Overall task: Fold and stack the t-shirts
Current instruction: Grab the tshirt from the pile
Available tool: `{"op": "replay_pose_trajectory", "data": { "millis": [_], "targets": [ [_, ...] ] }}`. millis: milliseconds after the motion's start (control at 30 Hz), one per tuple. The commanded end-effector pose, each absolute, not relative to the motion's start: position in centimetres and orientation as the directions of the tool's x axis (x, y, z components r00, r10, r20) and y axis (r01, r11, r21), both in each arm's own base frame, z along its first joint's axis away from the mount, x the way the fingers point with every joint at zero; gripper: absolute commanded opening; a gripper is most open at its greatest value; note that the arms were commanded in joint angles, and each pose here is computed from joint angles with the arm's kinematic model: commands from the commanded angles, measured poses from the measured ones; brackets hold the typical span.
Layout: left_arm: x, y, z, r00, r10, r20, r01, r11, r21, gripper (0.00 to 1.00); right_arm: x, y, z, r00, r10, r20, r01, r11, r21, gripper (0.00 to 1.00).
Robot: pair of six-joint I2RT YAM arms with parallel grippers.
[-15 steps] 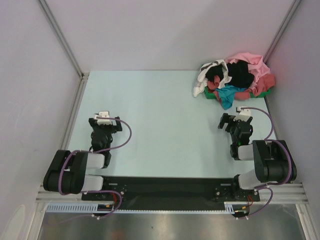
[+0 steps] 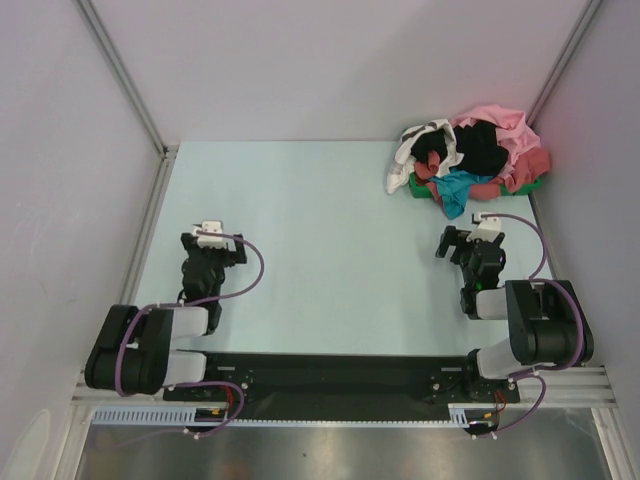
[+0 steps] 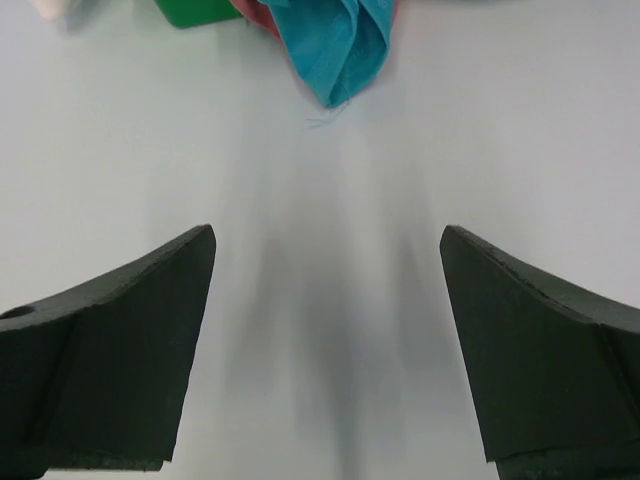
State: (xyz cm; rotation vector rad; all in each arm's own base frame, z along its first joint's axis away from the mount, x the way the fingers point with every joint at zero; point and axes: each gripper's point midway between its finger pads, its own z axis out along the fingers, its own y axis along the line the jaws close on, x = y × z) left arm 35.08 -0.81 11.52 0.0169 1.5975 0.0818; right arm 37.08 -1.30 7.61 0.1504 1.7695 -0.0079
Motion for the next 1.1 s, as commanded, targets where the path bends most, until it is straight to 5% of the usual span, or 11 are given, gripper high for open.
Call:
{"op": "replay_pose_trajectory", "data": {
  "millis": [0, 133, 300, 400, 433, 533, 667, 800, 933, 1067],
  "targets": [
    [36.1, -3.9, 15.5, 0.031, 0.117, -0.993, 0.141, 0.983, 0.120, 1.00, 38.8, -0.7, 9.6, -0.171, 0.077, -0.982, 0.062, 0.996, 0.067, 1.00],
    [37.4, -8.5, 16.9, -0.142, 0.294, -0.945, 0.479, 0.856, 0.194, 1.00, 42.4, -1.0, 16.3, -0.280, 0.090, -0.956, 0.096, 0.993, 0.065, 1.00],
    [42.4, -5.2, 23.9, -0.232, 0.189, -0.954, 0.231, 0.964, 0.135, 1.00, 44.3, -4.6, 34.2, 0.150, 0.224, -0.963, 0.084, 0.968, 0.238, 1.00],
    [43.2, -5.3, 25.3, -0.302, 0.198, -0.932, 0.246, 0.961, 0.124, 1.00, 46.9, -7.8, 39.3, 0.155, 0.343, -0.926, 0.057, 0.933, 0.355, 0.86],
    [42.6, -5.9, 22.9, -0.410, 0.218, -0.886, 0.295, 0.951, 0.097, 1.00, 47.6, -8.9, 39.2, 0.123, 0.369, -0.921, 0.099, 0.919, 0.381, 0.69],
    [41.7, -7.3, 23.7, -0.525, 0.252, -0.813, 0.397, 0.918, 0.028, 1.00, 49.8, -11.6, 36.6, -0.021, 0.431, -0.902, 0.233, 0.879, 0.415, 0.49],
    [43.4, -8.7, 23.1, -0.664, 0.250, -0.705, 0.429, 0.899, -0.085, 1.00, 51.5, -13.3, 32.1, -0.144, 0.478, -0.866, 0.352, 0.843, 0.407, 0.57],
    [43.8, -8.6, 20.9, -0.770, 0.229, -0.595, 0.382, 0.913, -0.142, 0.97, 54.0, -14.2, 27.6, -0.282, 0.504, -0.817, 0.406, 0.834, 0.374, 0.75],
    [44.7, -9.5, 20.9, -0.735, 0.182, -0.653, 0.376, 0.911, -0.169, 0.97, 56.4, -14.5, 23.3, -0.385, 0.542, -0.747, 0.441, 0.819, 0.368, 0.82],
    [45.0, -9.8, 21.5, -0.683, 0.165, -0.712, 0.383, 0.910, -0.156, 0.98, 59.1, -13.5, 19.9, -0.436, 0.556, -0.708, 0.434, 0.819, 0.375, 0.76]
  ]
}}
